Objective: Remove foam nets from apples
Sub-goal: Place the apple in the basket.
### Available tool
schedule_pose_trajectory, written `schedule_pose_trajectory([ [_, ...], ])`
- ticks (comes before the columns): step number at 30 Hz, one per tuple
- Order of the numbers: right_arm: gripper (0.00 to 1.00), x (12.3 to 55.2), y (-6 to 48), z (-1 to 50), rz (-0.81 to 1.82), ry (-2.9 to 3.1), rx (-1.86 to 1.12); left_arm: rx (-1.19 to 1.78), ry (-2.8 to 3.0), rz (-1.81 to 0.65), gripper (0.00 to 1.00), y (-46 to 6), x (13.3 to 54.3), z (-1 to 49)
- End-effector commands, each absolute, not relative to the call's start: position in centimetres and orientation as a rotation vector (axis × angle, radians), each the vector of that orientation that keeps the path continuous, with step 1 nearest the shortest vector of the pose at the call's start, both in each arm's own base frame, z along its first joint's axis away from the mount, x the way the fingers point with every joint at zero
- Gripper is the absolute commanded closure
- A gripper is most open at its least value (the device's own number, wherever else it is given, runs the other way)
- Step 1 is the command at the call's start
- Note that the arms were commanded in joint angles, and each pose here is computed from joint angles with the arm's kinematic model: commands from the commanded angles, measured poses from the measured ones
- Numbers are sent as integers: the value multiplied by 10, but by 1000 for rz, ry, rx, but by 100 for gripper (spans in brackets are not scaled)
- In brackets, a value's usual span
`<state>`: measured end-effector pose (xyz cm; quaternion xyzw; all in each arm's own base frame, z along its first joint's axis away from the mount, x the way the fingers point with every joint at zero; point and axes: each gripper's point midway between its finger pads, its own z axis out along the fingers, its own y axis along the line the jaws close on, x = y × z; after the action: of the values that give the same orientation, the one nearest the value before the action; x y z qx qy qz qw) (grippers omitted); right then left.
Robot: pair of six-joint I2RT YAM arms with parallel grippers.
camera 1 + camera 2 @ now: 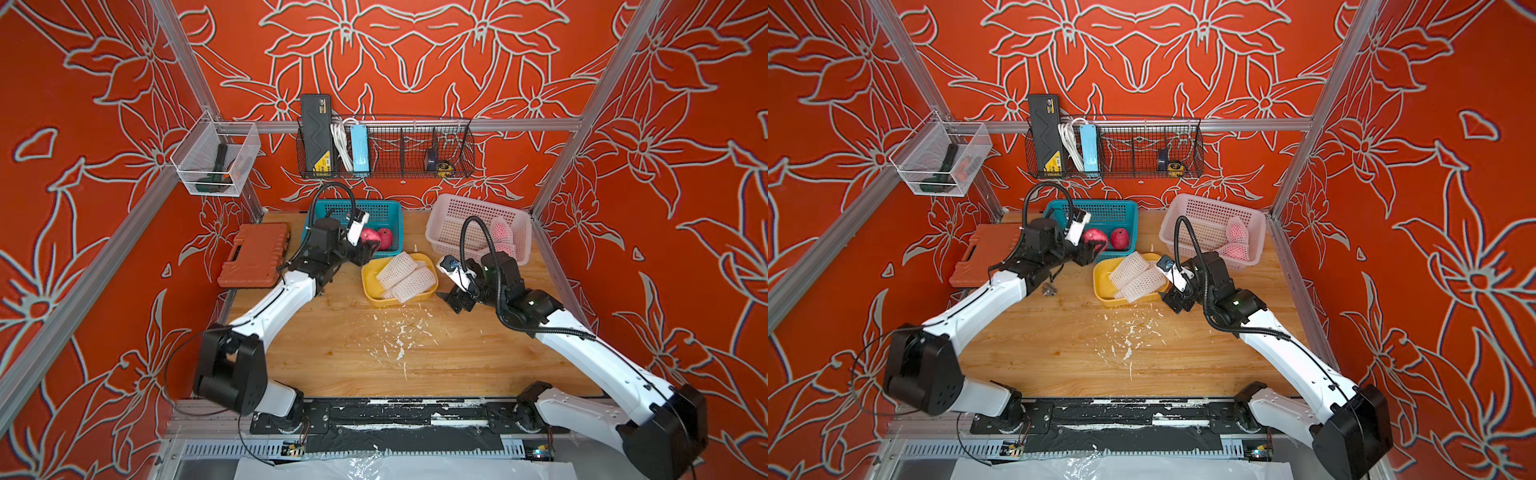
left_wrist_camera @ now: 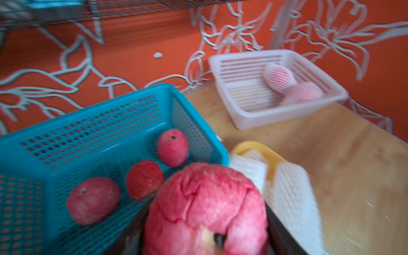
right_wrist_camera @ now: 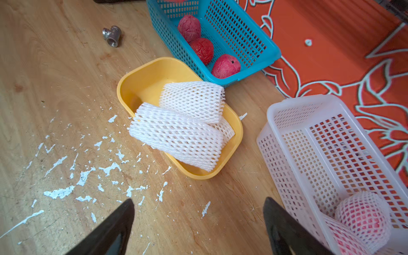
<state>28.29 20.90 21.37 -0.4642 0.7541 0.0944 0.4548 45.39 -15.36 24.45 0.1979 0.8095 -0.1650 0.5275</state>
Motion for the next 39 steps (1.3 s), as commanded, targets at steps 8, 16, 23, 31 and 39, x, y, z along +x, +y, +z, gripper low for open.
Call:
schedule_pose_trajectory([
  [8,7,305,225,205,249,1889,-1187,91,2094,-104,65,-41,572,171],
  [16,7,334,229,182,260,1961,-1193,-14,2190,-13,65,-2,572,122],
  [23,7,362,211,183,191,1999,-1062,-69,2276,-10,61,6,575,93],
  [31,6,383,173,192,33,2052,-903,-211,2338,-23,50,22,574,76],
  [39,5,397,144,197,-67,2087,-802,-173,2313,-101,38,11,574,89],
])
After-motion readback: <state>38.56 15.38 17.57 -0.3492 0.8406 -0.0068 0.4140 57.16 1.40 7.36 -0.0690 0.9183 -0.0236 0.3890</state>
